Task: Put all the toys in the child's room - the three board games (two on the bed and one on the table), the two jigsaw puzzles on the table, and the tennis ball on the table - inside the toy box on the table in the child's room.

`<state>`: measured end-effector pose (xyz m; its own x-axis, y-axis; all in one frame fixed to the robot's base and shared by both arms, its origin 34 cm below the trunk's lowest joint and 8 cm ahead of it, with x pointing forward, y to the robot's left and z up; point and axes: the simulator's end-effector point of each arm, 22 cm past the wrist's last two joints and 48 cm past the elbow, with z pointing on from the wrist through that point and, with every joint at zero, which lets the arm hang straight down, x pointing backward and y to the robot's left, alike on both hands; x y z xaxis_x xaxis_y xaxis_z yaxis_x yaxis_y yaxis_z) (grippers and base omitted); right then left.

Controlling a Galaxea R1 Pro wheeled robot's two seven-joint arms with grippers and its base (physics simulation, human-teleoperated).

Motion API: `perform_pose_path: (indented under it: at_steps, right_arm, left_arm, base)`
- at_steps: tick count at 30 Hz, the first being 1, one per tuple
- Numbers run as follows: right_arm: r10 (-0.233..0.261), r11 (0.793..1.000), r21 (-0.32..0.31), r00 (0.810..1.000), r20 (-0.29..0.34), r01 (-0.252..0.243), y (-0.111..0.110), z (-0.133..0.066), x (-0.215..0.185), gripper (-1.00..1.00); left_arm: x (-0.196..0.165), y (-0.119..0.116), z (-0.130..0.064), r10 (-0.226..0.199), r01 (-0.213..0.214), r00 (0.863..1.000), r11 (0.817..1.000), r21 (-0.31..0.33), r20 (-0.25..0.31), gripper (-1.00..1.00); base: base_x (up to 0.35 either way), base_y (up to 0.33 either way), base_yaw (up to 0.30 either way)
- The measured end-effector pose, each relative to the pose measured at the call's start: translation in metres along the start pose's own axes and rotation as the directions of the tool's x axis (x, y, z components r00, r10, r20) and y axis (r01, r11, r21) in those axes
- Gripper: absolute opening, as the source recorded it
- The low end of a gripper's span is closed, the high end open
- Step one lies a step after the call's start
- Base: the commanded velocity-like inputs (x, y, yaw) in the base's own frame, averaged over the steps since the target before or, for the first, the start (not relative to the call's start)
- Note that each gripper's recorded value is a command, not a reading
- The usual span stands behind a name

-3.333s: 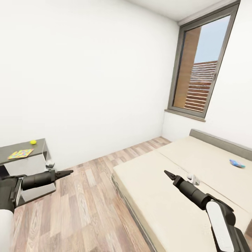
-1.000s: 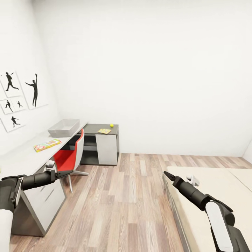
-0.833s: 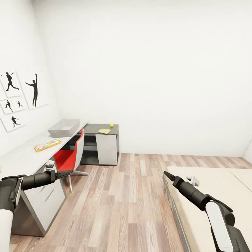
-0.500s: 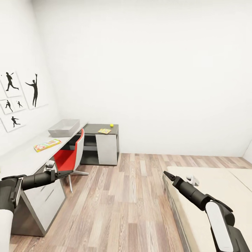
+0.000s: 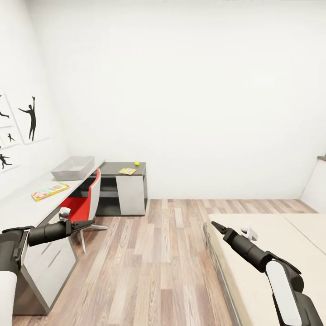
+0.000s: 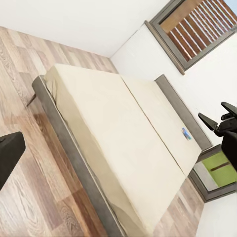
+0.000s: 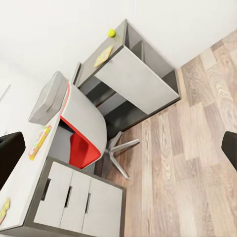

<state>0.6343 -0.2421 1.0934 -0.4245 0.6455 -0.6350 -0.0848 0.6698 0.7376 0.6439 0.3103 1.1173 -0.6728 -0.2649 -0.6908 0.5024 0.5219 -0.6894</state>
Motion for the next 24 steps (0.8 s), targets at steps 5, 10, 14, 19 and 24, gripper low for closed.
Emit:
perform_pose_path:
  at_steps: [5,10,14,19,24]
  right_arm:
    - [-0.001,1.000,0.000,1.000,0.001,0.001,0.0001,-0.0002,-0.0002,1.00]
    - [-0.001,1.000,0.001,1.000,0.001,0.001,-0.0002,0.0000,-0.0002,1.00]
    - [-0.002,1.000,0.001,1.000,0.001,0.002,0.0001,-0.0001,-0.0004,1.00]
    - [-0.002,1.000,0.000,1.000,0.001,0.002,0.0002,-0.0003,-0.0004,1.00]
    - [-0.002,1.000,0.000,1.000,0.002,0.002,0.0003,-0.0003,-0.0005,1.00]
  left_arm:
    - [0.0000,-0.0002,-0.0002,0.000,0.000,1.000,1.000,0.000,0.000,1.00]
    - [-0.0001,0.0000,-0.0001,0.001,-0.001,1.000,1.000,0.000,0.000,1.00]
    - [-0.0001,-0.0001,-0.0001,0.001,-0.001,1.000,1.000,0.000,0.000,1.00]
    - [-0.0001,-0.0002,-0.0002,0.000,0.000,1.000,1.000,0.000,0.000,1.00]
    - [0.0000,-0.0002,-0.0003,0.000,0.000,1.000,1.000,0.000,0.000,1.00]
  base:
    - [-0.025,0.000,-0.010]
    - [-0.078,-0.005,-0.002]
    - [-0.086,-0.015,0.000]
    - [-0.024,-0.004,0.000]
    - [-0.004,-0.001,0.000]
